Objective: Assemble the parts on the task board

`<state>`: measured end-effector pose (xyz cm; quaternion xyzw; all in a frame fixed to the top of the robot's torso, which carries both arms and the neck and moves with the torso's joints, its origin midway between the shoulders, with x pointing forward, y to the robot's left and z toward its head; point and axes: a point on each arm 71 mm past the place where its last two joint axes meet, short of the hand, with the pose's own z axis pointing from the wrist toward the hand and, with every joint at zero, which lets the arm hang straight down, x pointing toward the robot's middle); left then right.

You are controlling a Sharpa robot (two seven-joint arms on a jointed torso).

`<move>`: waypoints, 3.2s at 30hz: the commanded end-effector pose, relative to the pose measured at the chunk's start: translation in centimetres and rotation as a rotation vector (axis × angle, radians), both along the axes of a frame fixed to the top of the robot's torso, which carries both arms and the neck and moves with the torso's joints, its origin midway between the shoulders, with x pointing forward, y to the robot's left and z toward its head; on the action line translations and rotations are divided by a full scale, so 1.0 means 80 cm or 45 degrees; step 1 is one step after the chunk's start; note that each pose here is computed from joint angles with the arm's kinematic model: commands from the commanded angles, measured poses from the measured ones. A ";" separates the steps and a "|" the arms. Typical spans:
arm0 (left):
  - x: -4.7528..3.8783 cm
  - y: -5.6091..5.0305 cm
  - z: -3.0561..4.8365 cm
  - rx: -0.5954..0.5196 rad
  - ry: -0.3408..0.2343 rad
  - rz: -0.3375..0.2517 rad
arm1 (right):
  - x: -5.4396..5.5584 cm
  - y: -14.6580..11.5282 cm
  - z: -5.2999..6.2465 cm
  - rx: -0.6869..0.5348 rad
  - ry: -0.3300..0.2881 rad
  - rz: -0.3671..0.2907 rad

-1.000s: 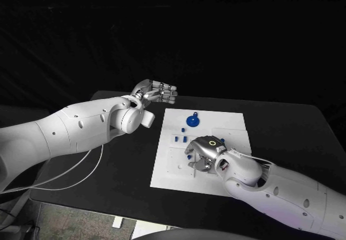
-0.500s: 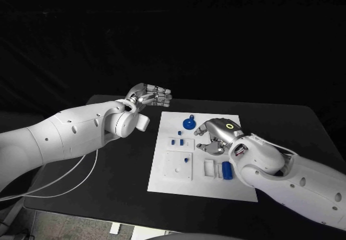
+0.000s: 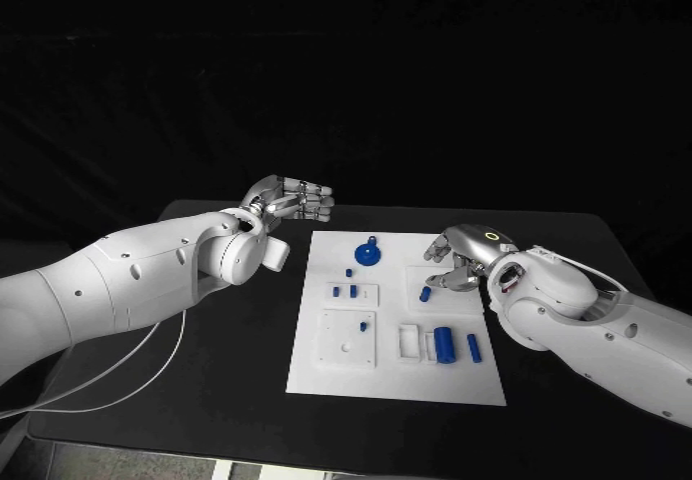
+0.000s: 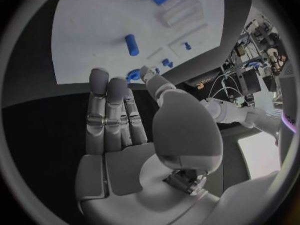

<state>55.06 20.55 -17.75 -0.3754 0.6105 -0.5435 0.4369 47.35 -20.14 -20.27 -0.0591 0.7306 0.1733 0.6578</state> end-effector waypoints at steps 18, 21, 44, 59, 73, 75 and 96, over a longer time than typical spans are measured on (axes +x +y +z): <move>0.002 -0.001 0.0002 -0.003 0.009 0.014 | 0.001 0.011 -0.034 -0.050 0.268 0.052; 0.002 0.000 -0.0001 0.000 0.012 0.019 | 0.001 0.013 -0.035 -0.056 0.263 0.053; 0.001 0.002 -0.0003 0.006 0.016 0.029 | 0.005 0.021 -0.038 -0.106 0.181 0.049; 0.001 0.002 -0.0005 0.007 0.019 0.029 | 0.003 0.022 -0.055 -0.166 0.207 0.053; 0.001 0.003 -0.0006 0.007 0.019 0.030 | 0.002 0.026 -0.050 -0.119 0.114 0.042; 0.001 0.003 -0.0006 0.007 0.019 0.031 | 0.002 0.027 -0.047 -0.095 0.080 0.040; 0.003 0.000 -0.0019 0.008 0.032 0.018 | -0.013 0.046 0.011 0.042 0.040 0.135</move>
